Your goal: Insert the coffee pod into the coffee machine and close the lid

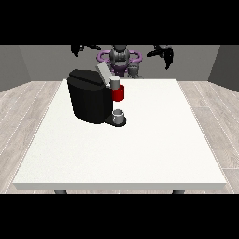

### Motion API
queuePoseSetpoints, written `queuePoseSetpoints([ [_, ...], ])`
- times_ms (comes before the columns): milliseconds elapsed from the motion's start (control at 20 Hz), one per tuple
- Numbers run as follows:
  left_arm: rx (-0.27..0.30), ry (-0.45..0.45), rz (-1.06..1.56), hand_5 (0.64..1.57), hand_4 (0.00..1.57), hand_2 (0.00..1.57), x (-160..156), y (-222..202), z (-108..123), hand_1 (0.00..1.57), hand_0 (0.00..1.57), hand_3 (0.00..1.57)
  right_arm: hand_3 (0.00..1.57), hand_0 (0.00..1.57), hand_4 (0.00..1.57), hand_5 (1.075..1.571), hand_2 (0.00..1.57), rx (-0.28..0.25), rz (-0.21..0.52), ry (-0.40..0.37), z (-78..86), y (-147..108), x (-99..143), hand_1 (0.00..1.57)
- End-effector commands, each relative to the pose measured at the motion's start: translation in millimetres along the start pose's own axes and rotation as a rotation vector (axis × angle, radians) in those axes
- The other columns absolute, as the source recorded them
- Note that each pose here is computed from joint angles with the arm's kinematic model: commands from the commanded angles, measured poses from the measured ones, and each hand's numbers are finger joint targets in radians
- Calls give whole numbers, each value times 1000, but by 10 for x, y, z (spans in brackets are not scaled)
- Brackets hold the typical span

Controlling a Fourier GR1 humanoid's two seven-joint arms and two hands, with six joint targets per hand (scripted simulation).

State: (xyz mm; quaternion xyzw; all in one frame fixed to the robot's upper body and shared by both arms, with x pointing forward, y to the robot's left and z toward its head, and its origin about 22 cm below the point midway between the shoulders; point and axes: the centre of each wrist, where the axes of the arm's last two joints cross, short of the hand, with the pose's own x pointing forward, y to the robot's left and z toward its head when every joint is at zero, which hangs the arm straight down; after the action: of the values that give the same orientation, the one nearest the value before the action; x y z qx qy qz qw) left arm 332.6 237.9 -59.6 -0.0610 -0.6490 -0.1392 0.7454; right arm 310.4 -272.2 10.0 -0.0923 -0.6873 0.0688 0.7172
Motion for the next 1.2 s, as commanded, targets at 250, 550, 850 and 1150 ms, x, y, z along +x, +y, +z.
queuePoseSetpoints([
  [250, -51, -79, 6, 1571, 361, 0, 338, -81, 73, 0, 0, 0, 0, 0, 0, 1571, 0, -40, -70, 51, -305, -104, 262, 0],
  [550, 27, -190, -30, 1571, 265, 0, 486, -116, 114, 0, 0, 0, 0, 0, 97, 1571, 0, -4, -198, -23, -542, -86, 563, 0],
  [850, 50, -224, -24, 1571, 338, 0, 525, 78, 328, 0, 0, 0, 0, 0, 0, 1571, 0, 40, -148, 0, -651, 45, 702, 0],
  [1150, 68, -246, -56, 1571, 381, 0, 700, 46, 381, 0, 0, 0, 0, 0, 0, 1571, 0, 91, -151, -51, -743, 229, 744, 0],
])
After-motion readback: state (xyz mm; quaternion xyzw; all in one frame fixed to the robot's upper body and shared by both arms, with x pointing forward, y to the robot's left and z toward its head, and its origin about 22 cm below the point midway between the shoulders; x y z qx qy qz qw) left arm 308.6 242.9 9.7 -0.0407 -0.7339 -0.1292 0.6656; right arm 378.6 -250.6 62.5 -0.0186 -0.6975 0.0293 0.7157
